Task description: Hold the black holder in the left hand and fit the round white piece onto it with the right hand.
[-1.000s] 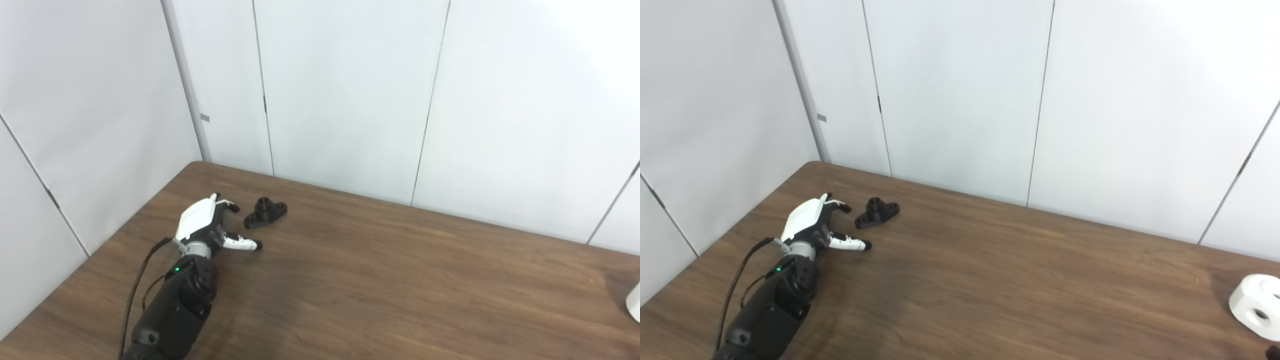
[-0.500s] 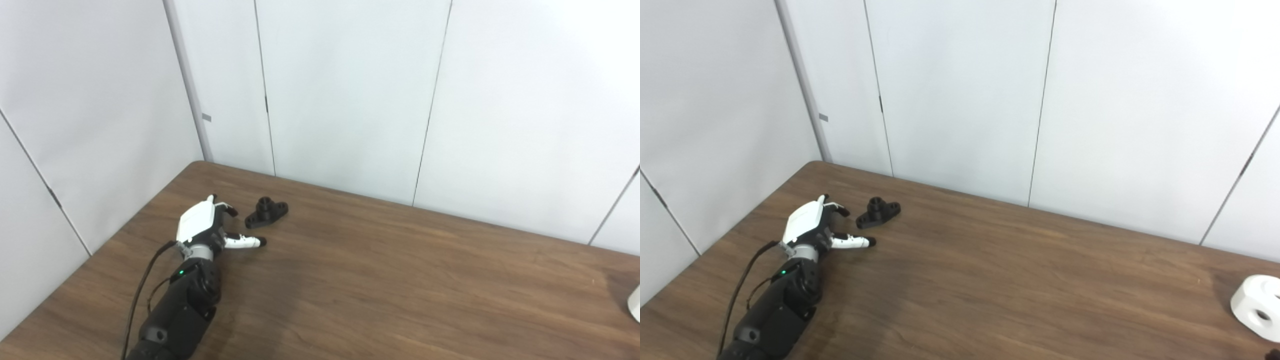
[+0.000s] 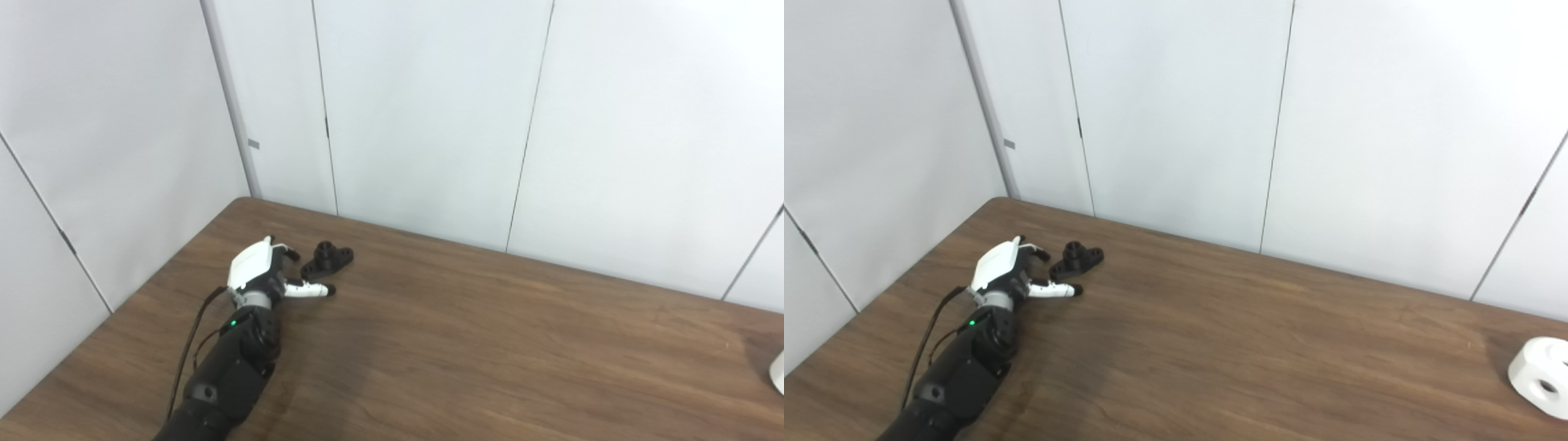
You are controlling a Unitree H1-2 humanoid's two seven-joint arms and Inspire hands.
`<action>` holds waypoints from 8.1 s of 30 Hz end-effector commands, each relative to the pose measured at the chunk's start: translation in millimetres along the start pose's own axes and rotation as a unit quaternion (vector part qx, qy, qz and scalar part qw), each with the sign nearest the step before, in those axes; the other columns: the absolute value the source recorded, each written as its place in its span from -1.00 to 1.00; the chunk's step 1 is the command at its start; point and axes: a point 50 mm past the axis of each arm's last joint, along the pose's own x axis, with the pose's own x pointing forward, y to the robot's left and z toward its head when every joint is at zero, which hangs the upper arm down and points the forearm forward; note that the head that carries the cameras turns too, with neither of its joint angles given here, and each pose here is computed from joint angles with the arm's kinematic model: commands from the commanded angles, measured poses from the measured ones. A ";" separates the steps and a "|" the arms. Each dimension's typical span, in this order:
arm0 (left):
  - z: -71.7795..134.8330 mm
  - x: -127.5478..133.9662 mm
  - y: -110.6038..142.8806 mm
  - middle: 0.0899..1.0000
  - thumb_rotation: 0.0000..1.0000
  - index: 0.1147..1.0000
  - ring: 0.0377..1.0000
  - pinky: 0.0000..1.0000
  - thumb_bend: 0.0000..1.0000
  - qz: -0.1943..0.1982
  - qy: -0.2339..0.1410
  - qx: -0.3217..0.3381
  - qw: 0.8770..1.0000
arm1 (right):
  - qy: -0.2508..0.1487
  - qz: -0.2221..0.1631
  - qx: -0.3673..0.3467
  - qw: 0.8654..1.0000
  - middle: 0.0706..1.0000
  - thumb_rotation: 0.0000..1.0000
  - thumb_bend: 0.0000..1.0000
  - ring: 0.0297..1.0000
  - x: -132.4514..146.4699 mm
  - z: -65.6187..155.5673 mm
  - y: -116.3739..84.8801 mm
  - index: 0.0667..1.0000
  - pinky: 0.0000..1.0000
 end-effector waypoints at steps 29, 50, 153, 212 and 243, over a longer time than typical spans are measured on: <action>24.2 21.0 -16.9 0.98 -0.89 -0.15 1.00 1.00 0.13 0.006 -0.038 0.010 0.999 | 0.048 -0.011 0.038 0.998 0.45 0.26 1.00 0.36 -31.4 -13.7 21.6 0.36 -0.01; 16.2 10.2 -20.0 0.84 -0.91 -0.18 1.00 1.00 0.04 0.002 -0.055 0.032 0.998 | 0.047 -0.012 0.034 0.998 0.50 0.31 1.00 0.43 -30.9 -13.0 19.7 0.41 0.05; 50.7 -168.0 -112.8 0.80 -0.92 -0.17 1.00 1.00 0.04 -0.196 -0.338 -0.079 0.917 | 0.024 -0.138 -0.278 0.950 0.85 0.29 1.00 0.79 140.9 78.4 -79.7 0.83 0.68; 36.3 -156.1 -109.6 0.79 -0.93 -0.17 1.00 1.00 0.04 -0.201 -0.329 -0.096 0.918 | 0.157 -0.065 -0.404 0.899 1.00 0.00 1.00 1.00 223.4 117.2 -82.7 0.81 0.87; 44.9 -167.6 -101.7 0.78 -0.93 -0.17 1.00 1.00 0.03 -0.200 -0.325 -0.100 0.919 | 0.199 0.014 -0.403 0.893 0.81 -0.15 1.00 0.77 249.9 107.2 -59.8 0.73 0.57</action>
